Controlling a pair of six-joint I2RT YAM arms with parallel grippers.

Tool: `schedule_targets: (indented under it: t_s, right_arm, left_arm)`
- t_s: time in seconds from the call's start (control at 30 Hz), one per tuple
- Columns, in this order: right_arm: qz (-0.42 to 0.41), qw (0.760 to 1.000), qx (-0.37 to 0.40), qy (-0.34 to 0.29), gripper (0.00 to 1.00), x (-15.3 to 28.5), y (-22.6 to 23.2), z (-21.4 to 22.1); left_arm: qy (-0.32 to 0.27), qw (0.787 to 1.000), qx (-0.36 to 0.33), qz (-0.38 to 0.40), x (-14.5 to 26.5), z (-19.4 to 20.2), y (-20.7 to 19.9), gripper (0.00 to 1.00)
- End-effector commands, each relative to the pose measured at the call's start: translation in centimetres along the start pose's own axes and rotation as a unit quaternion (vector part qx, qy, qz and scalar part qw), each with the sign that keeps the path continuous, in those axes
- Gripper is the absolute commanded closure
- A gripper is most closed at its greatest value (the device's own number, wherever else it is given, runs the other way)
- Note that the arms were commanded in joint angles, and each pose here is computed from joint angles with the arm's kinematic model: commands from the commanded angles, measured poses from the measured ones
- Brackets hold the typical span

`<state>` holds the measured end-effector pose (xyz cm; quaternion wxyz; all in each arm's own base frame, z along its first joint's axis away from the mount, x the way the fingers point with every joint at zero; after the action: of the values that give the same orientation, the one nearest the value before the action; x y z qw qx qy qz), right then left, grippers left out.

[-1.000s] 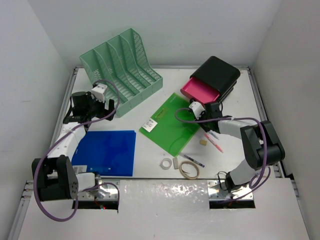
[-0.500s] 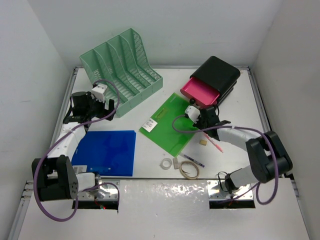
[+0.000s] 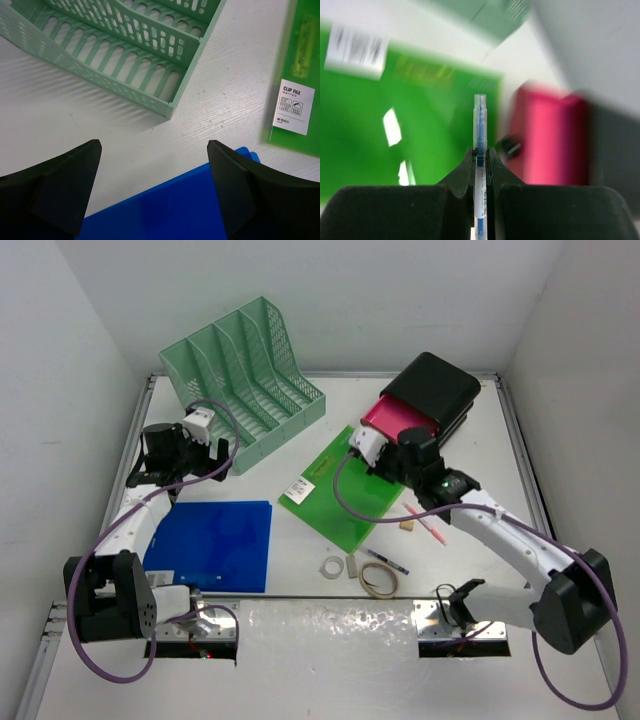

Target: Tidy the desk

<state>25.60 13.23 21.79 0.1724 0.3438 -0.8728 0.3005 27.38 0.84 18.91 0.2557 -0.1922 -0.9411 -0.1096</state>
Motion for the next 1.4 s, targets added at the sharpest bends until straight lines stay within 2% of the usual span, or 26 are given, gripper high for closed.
schedule_targets:
  t_s: [0.0,0.07,0.27,0.43,0.6,0.73,0.77,0.83,0.87,0.97,1.03,1.07,1.1,1.17,1.23,1.27,1.33,1.37]
  right_arm:
    - [0.058,0.992,0.022,-0.110,1.00,0.1,-3.5,-5.9]
    - [0.086,0.989,0.023,-0.120,1.00,-0.8,-6.2,-8.1]
    - [0.105,0.990,-0.017,-0.096,1.00,-3.5,-11.5,-7.3]
    - [0.093,0.995,-0.011,-0.027,1.00,-5.4,-12.7,-4.9]
    - [0.095,0.995,-0.032,-0.002,0.99,-6.2,-13.2,-3.1]
    - [0.112,0.992,-0.046,0.026,0.80,-6.1,-13.4,-2.7]
    - [0.118,0.991,-0.051,0.027,0.68,-5.9,-13.5,-2.7]
    - [0.139,0.988,-0.056,0.024,0.52,-5.3,-13.7,-2.9]
    - [0.153,0.986,-0.062,0.010,0.37,-4.6,-13.9,-3.5]
    - [0.185,0.979,-0.080,-0.024,0.24,-2.1,-14.5,-5.3]
    - [0.211,0.971,-0.103,-0.049,0.20,-0.3,-14.8,-6.5]
    - [0.243,0.956,-0.151,-0.061,0.16,0.5,-14.7,-6.5]
    - [0.270,0.942,-0.179,-0.090,0.05,2.8,-14.5,-7.1]
    - [0.261,0.932,-0.225,-0.110,0.02,4.8,-12.1,-5.7]
    - [0.216,0.943,-0.234,-0.094,0.03,5.2,-9.9,-4.0]
    - [0.182,0.949,-0.254,-0.041,0.03,5.0,-7.7,-1.6]
    - [0.169,0.943,-0.285,0.012,0.04,5.9,-6.1,0.5]
    - [0.152,0.935,-0.311,0.075,0.05,6.3,-4.5,2.9]
  left_arm:
    - [-0.039,0.999,-0.012,-0.010,0.7,-2.3,0.5,0.14]
    - [-0.038,0.999,-0.012,-0.010,0.7,-2.2,0.5,0.14]
    - [-0.036,0.999,-0.014,-0.010,0.7,-2.1,0.5,0.14]
    - [-0.036,0.999,-0.014,-0.011,0.7,-2.0,0.5,0.15]
    - [-0.037,0.999,-0.015,-0.013,0.7,-2.1,0.6,0.14]
    - [-0.035,0.999,-0.015,-0.014,0.7,-2.0,0.6,0.14]
    - [-0.035,0.999,-0.015,-0.014,0.7,-2.0,0.6,0.14]
    - [-0.036,0.999,-0.015,-0.011,0.7,-2.0,0.5,0.14]
    - [-0.036,0.999,-0.015,-0.010,0.6,-2.0,0.5,0.14]
    - [-0.036,0.999,-0.014,-0.008,0.6,-2.0,0.5,0.15]
    - [-0.037,0.999,-0.015,-0.006,0.6,-2.0,0.4,0.15]
    - [-0.037,0.999,-0.014,-0.006,0.6,-2.0,0.5,0.14]
    - [-0.037,0.999,-0.013,-0.001,0.6,-2.0,0.3,0.14]
    - [-0.038,0.999,-0.014,0.007,0.6,-2.1,0.2,0.14]
    - [-0.036,0.999,-0.016,0.004,0.7,-2.1,0.3,0.15]
    - [-0.036,0.999,-0.017,0.001,0.7,-2.1,0.3,0.14]
    - [-0.037,0.999,-0.015,-0.004,0.7,-2.0,0.4,0.14]
    - [-0.038,0.999,-0.016,-0.003,0.7,-2.0,0.4,0.15]
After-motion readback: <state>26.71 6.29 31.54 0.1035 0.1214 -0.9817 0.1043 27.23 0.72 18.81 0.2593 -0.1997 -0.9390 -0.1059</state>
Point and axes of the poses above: each gripper's point midway between its finger pads, its own x axis back along the fingers, its own y axis along the line the jaws close on, z = x × y, the point moved 10 cm from there along x, back along the fingers, and after that the axes turned 7 degrees about -x, right-handed, at the moved point
